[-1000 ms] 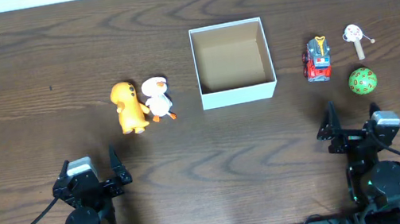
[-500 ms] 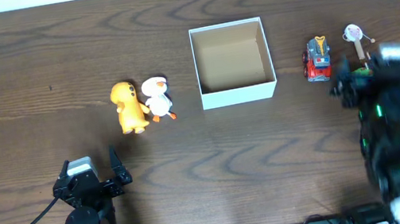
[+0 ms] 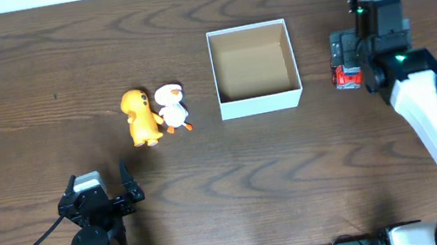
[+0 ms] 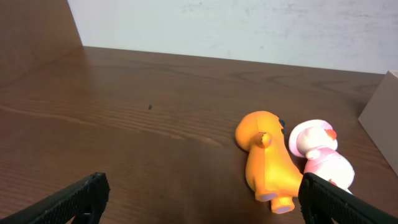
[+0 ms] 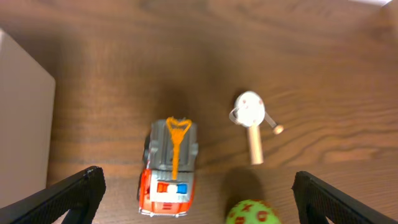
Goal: Pack container
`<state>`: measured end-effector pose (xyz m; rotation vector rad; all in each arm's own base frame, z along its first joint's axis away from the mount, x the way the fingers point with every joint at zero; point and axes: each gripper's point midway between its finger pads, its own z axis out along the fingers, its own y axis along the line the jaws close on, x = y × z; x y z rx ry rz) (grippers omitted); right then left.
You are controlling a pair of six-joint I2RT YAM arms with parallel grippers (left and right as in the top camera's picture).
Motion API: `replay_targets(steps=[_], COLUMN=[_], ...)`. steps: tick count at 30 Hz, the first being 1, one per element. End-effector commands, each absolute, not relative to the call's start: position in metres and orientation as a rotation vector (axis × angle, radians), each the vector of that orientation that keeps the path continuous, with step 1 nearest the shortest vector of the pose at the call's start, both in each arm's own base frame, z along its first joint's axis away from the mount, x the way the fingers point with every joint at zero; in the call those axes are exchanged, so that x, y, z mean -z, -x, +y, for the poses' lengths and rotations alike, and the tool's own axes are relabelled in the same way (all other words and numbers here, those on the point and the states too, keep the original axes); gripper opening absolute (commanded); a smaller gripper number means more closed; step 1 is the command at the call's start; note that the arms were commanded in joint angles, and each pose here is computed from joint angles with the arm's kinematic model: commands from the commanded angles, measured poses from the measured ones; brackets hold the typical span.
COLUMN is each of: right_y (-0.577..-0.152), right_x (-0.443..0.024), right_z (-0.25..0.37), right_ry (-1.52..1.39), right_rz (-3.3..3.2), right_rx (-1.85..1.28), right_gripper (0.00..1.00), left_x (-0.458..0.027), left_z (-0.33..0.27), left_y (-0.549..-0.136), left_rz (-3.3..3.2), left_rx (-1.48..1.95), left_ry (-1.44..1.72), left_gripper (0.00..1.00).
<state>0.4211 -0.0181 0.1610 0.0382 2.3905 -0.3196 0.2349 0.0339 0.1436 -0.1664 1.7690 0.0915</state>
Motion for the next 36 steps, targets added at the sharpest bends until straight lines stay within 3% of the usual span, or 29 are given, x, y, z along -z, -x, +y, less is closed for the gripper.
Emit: replay_targets(steps=[1,8,20,25,36], right_y=[-0.43,-0.434,-0.422,-0.418,-0.412], right_x=[-0.156,-0.154,-0.149,-0.146,-0.124], right_z=[-0.019,-0.037,-0.084,-0.088,-0.089], right_ry=[-0.118,-0.182,-0.6,-0.639,-0.681], right_rz=[2.389,2.378,2.328,2.334,2.398], right_rx=[0.278,0.295,0.235,0.236,0.25], right_gripper=[0.99,0.99,0.99,0.88,0.86], left_x=[-0.127,-0.127,-0.127,-0.127,-0.127], left_z=[0.033,0.033,0.033,0.033,0.033], left_y=[-0.233,-0.233,-0.233,-0.233,-0.233], left_rz=[1.825,1.825,1.825,1.825,1.825], left_rx=[-0.09,-0.09,-0.09,-0.09,-0.09], left_ry=[0.159,0.159,0.159,0.159,0.159], left_gripper=[0.98,0.98,0.98,0.98,0.98])
